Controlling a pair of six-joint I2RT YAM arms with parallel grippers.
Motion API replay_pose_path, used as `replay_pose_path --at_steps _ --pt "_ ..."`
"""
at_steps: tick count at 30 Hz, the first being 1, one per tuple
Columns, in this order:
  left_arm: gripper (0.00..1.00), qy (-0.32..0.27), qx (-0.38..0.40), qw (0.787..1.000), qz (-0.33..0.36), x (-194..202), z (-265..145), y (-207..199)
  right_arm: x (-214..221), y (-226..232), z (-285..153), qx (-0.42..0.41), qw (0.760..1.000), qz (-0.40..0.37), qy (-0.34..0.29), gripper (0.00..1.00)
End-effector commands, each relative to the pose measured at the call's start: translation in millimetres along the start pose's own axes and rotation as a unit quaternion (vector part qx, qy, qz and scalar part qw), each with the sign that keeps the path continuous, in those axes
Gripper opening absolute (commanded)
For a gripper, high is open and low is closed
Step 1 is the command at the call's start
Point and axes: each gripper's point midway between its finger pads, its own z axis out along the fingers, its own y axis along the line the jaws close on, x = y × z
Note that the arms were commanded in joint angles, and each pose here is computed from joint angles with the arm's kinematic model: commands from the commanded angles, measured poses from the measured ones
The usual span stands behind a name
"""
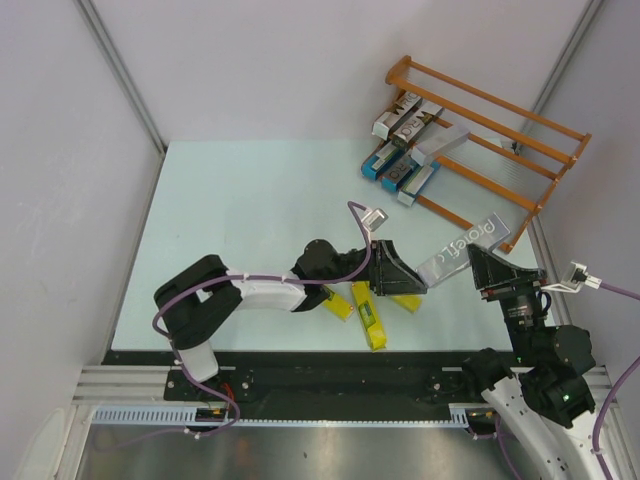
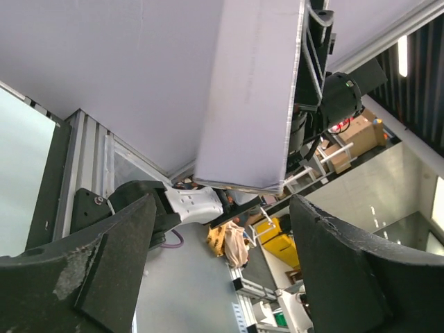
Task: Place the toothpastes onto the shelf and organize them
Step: Pick up the toothpaste from the center of the board.
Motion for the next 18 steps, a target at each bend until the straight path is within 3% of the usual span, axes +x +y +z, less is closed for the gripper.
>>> replay_pose_path --at_steps 1,9,14,18 --pt "0.81 -0.019 0.06 0.998 0.017 -11 5 -31 -19 23 -2 -0.039 0.999 0.02 -0.029 0.28" --pt "0.76 -0.023 0.096 0.995 0.032 -16 11 -45 -20 22 -2 -0.036 0.999 0.022 -0.03 0.28" --pt "0.63 -0.015 0.107 0.994 0.034 -11 20 -48 -20 22 -2 -0.035 0.999 0.023 -0.031 0.28" --pt "0.45 -0.02 0.121 0.992 0.038 -13 21 -52 -19 17 -2 -0.026 0.999 0.02 -0.031 0.29"
